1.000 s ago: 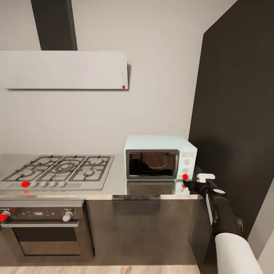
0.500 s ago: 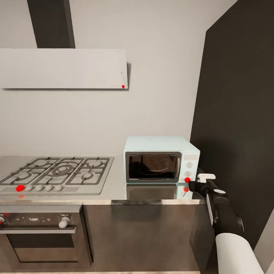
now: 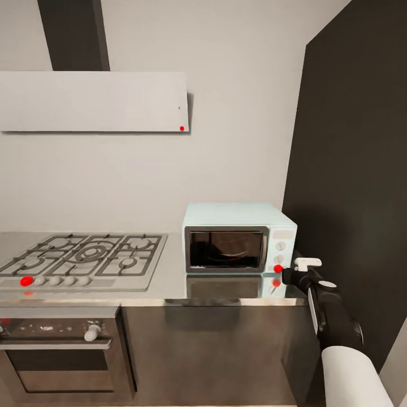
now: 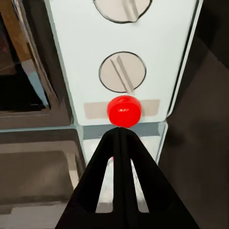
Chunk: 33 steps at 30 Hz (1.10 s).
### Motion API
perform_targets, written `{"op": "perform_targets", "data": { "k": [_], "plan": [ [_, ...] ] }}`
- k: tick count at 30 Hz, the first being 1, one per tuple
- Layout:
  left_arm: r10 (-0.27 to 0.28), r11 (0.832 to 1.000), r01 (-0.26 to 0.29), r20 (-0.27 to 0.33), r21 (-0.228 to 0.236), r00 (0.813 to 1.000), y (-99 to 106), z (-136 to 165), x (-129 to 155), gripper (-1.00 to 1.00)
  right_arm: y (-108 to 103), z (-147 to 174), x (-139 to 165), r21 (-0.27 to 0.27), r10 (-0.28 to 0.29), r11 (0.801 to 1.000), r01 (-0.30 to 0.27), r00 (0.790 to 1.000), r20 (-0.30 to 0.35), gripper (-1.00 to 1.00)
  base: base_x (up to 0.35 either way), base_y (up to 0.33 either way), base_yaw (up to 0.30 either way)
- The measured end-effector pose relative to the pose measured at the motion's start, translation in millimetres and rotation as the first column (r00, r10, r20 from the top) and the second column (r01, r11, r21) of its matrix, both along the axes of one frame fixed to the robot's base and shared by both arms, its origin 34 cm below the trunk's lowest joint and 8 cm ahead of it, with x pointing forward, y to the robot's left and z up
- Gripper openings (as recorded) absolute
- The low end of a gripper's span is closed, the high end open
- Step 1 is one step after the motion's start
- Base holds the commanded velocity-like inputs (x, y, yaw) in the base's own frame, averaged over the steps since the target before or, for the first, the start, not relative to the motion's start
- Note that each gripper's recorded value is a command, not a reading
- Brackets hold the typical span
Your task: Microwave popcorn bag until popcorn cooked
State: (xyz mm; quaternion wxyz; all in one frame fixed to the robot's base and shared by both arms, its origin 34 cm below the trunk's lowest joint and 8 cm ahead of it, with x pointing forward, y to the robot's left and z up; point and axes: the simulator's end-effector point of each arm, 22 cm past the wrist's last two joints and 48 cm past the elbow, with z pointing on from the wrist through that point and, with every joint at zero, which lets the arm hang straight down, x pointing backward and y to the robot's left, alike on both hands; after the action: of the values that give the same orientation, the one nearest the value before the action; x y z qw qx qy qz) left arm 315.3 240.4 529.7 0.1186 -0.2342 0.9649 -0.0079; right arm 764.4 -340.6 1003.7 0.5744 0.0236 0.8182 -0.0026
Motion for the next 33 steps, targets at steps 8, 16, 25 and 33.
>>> {"op": "perform_targets", "data": {
  "k": [8, 16, 25, 33],
  "plan": [
    [0.002, 1.0, -0.002, 0.0, 0.001, 1.0, 1, 0, 0, 1.0, 0, 0, 0, -0.001, -0.001, 1.0, 0.001, 1.0, 0.0, -1.0, 0.037, -0.027, 0.0],
    [0.003, 1.0, -0.003, 0.0, 0.002, 1.0, 2, 0, 0, 1.0, 0, -1, 0, 0.003, -0.004, 1.0, 0.004, 1.0, -0.002, -1.0, 0.065, 0.0, 0.0],
    [0.003, 1.0, -0.003, 0.0, 0.002, 1.0, 2, 0, 0, 1.0, 2, -13, 0, 0.009, -0.003, 1.0, 0.003, 1.0, -0.026, -1.0, 0.009, 0.0, 0.0],
    [0.002, 1.0, -0.002, 0.0, 0.002, 1.0, 2, 0, 0, 1.0, -12, -22, -3, -0.004, -0.025, 1.0, 0.025, 0.999, -0.047, -1.0, 0.0, 0.0, 0.0]
  ]
}}
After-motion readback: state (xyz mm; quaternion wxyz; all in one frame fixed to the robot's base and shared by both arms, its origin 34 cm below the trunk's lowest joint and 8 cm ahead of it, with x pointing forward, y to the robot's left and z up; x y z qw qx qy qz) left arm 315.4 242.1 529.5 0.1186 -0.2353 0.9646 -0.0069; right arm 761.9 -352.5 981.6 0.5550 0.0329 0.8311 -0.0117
